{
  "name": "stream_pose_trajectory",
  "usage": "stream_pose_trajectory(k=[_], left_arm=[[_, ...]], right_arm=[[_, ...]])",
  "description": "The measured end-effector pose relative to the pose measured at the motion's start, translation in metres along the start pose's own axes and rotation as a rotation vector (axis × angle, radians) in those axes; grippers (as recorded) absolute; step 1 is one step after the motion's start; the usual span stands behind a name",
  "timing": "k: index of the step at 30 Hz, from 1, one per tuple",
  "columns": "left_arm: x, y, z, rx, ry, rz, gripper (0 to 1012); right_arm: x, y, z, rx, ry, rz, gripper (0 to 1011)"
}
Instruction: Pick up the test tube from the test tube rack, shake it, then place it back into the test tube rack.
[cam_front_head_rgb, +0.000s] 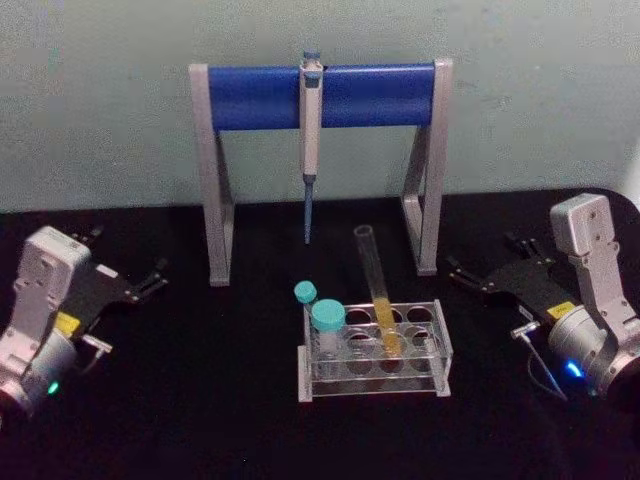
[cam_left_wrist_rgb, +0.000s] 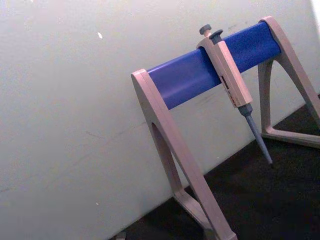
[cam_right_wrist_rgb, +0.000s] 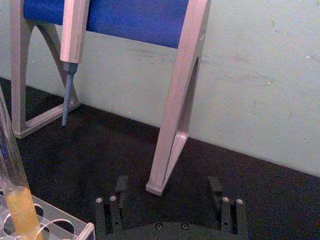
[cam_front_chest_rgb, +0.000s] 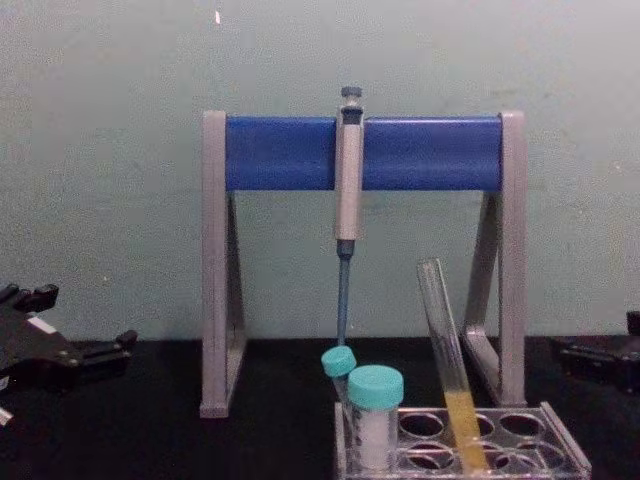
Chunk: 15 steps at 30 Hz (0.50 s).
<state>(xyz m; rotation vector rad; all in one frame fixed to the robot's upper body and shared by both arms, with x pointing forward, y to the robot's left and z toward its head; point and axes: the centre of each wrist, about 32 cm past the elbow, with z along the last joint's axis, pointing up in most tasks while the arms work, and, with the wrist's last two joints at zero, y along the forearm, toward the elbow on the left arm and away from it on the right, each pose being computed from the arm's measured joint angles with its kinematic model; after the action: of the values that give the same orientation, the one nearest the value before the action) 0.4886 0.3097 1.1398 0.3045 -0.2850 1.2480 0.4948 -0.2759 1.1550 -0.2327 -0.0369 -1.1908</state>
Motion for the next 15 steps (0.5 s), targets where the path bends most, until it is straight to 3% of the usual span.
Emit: stream_pose_trajectory(k=[15], left_arm=[[0.0,0.0,0.0,0.0,0.0,0.0,1001]], right_arm=[[0.0,0.0,0.0,0.0,0.0,0.0,1000]])
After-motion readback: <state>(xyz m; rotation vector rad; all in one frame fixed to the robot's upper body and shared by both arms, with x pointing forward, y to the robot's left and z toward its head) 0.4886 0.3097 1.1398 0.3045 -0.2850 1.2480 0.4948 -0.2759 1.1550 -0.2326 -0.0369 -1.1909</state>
